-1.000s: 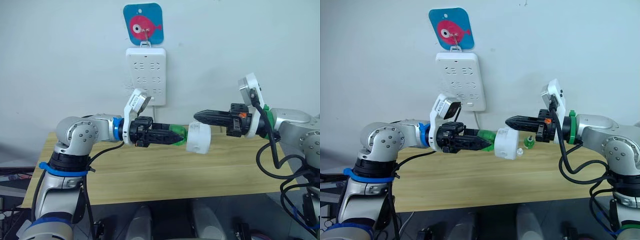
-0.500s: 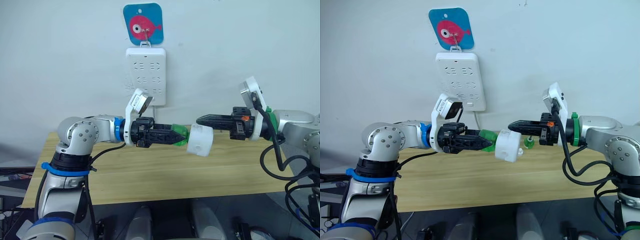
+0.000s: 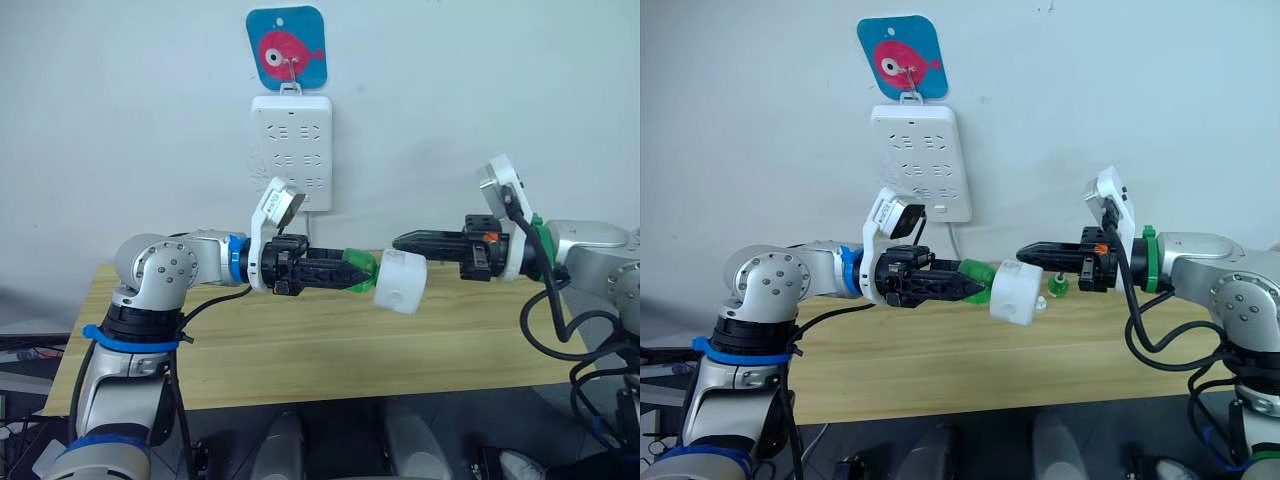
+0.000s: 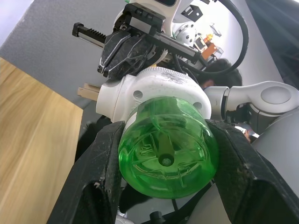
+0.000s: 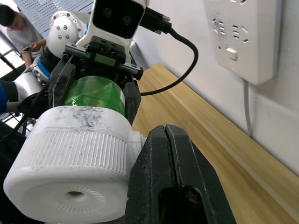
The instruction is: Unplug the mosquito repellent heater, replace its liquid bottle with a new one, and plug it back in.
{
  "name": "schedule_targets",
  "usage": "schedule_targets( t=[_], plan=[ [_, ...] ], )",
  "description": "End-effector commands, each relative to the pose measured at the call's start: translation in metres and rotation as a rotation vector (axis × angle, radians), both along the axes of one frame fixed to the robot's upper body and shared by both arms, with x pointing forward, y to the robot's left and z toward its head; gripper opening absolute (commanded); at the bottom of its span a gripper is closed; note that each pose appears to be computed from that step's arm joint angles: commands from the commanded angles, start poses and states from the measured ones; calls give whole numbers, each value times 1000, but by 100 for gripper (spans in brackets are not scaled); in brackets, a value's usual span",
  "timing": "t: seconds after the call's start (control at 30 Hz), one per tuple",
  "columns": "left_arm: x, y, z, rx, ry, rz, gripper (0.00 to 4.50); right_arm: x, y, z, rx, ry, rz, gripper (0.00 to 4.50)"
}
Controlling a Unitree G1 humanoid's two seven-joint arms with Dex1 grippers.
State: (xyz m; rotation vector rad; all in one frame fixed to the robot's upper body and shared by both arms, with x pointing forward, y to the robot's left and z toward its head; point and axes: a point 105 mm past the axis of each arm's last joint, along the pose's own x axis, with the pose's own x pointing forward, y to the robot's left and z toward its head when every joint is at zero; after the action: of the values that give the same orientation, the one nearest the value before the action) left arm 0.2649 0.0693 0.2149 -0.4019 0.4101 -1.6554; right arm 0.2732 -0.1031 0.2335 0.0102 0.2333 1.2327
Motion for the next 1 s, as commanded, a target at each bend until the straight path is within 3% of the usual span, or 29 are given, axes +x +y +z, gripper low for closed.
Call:
schedule_targets(
  t=[0.03,0.23,0.47,0.77,1.0],
  plan=[
    [3,3,-3,39,-162,53,230,9,-21,16,46,-11,-108,0],
    [12,0,-8,31,-312,124,230,7,-52,13,125,92,-228,199],
    [17,-6,-1,-15,-403,131,230,-18,-58,-8,155,282,-182,448],
    [25,-11,7,-48,-494,184,230,-31,-57,-23,357,563,-198,450],
    [33,-16,8,-79,-511,279,230,-19,-48,-23,522,506,-352,450]
  ],
)
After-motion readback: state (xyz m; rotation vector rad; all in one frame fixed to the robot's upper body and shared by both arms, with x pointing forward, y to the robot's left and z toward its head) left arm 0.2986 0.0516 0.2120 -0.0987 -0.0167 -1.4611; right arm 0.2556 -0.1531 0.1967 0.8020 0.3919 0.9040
